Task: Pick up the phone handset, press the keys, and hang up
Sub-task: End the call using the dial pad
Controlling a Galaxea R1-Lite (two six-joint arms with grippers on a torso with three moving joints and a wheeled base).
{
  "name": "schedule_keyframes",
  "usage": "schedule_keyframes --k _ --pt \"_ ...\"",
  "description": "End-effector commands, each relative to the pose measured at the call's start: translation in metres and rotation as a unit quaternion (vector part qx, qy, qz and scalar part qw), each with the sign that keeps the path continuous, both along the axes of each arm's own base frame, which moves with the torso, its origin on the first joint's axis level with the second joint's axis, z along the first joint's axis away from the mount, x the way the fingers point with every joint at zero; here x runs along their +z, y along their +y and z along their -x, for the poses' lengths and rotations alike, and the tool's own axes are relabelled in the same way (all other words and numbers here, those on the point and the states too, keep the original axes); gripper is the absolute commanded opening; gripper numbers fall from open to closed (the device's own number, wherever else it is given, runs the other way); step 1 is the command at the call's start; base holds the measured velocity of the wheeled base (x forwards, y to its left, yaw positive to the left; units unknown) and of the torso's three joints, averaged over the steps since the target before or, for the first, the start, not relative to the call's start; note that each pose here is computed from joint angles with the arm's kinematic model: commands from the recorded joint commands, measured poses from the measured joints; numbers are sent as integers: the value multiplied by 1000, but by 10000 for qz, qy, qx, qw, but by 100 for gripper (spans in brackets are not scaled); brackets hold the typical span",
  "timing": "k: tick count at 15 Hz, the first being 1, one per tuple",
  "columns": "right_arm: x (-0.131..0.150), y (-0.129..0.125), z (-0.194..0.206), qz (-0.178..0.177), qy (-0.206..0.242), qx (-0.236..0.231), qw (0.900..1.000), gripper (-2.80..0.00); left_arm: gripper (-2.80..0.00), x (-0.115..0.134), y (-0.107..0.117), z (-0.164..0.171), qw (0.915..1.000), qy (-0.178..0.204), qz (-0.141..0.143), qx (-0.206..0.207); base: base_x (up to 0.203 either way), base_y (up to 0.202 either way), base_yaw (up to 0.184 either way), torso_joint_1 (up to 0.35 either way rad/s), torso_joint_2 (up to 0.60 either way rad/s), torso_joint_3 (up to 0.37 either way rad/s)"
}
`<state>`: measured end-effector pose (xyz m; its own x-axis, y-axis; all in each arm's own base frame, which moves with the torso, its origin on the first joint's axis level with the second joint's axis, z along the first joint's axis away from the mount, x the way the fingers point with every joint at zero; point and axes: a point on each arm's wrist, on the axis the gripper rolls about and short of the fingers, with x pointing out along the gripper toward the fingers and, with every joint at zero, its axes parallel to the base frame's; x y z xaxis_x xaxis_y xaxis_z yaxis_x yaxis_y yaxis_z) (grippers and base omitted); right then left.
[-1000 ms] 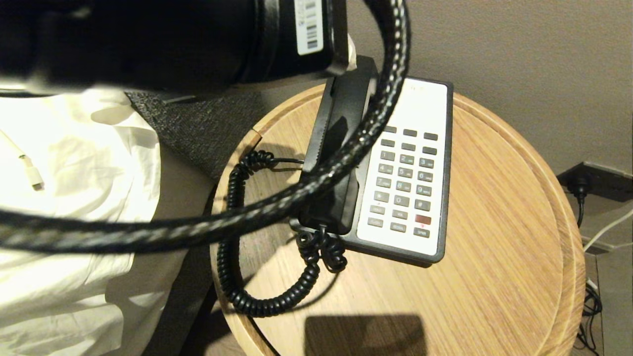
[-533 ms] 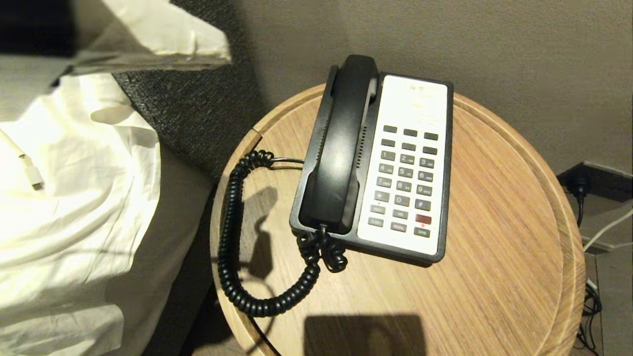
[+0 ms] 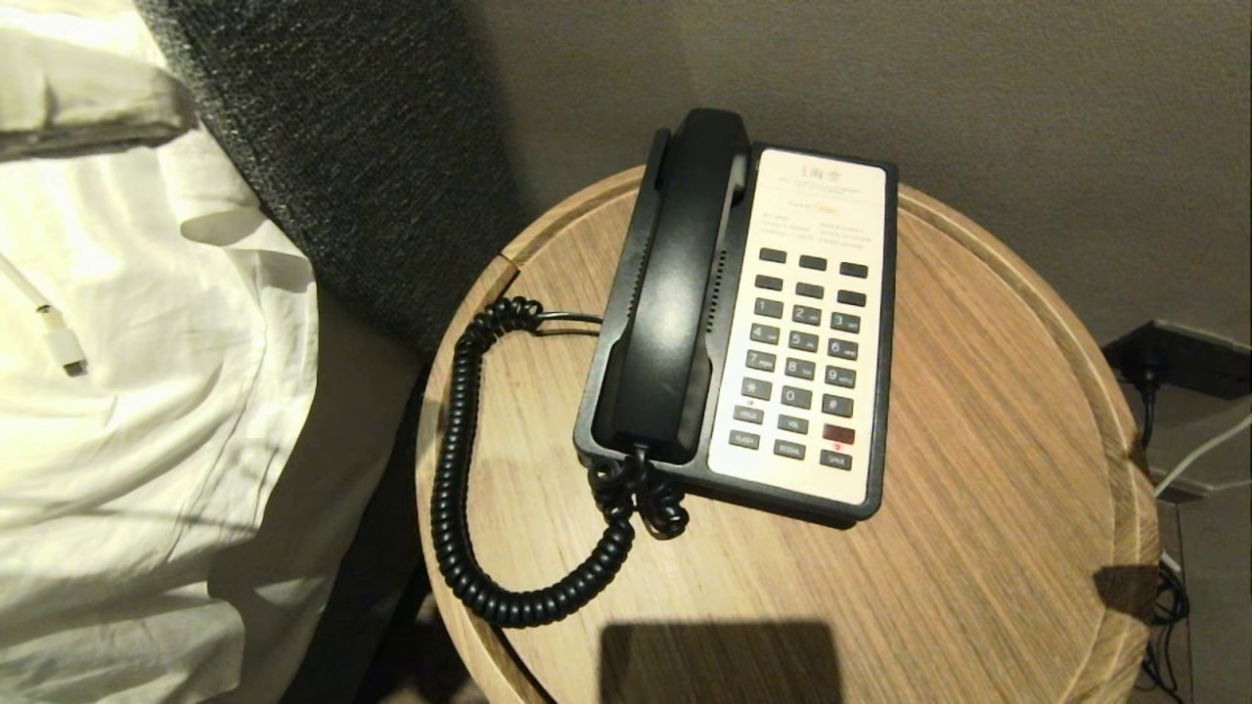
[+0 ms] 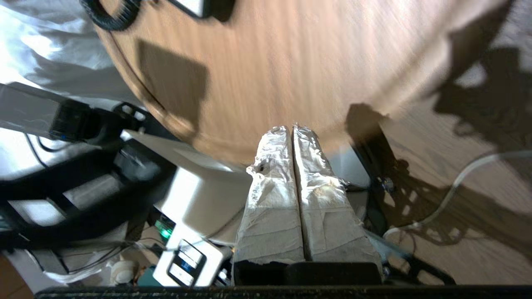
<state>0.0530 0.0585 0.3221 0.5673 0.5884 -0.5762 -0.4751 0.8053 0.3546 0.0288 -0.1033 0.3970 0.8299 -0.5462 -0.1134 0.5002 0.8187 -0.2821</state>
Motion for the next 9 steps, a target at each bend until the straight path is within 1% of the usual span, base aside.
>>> schedule_keyframes --k 1,3,4,6,9 --pt "4 29 -16 170 223 312 9991 -280 -280 2 15 2 9999 -12 152 20 0 0 0 0 0 0" --pt "3 46 -24 258 308 486 9980 -280 -280 0 17 2 9999 -6 148 21 0 0 0 0 0 0" --pt "8 56 -29 227 288 561 9978 -280 -280 -2 18 2 9999 -4 127 21 0 0 0 0 0 0" --pt "15 67 -32 187 258 683 9972 -280 -280 -1 22 2 9998 0 179 23 0 0 0 0 0 0" --pt "11 79 -36 285 328 767 9961 -280 -280 -1 28 3 9997 -4 231 23 0 0 0 0 0 0"
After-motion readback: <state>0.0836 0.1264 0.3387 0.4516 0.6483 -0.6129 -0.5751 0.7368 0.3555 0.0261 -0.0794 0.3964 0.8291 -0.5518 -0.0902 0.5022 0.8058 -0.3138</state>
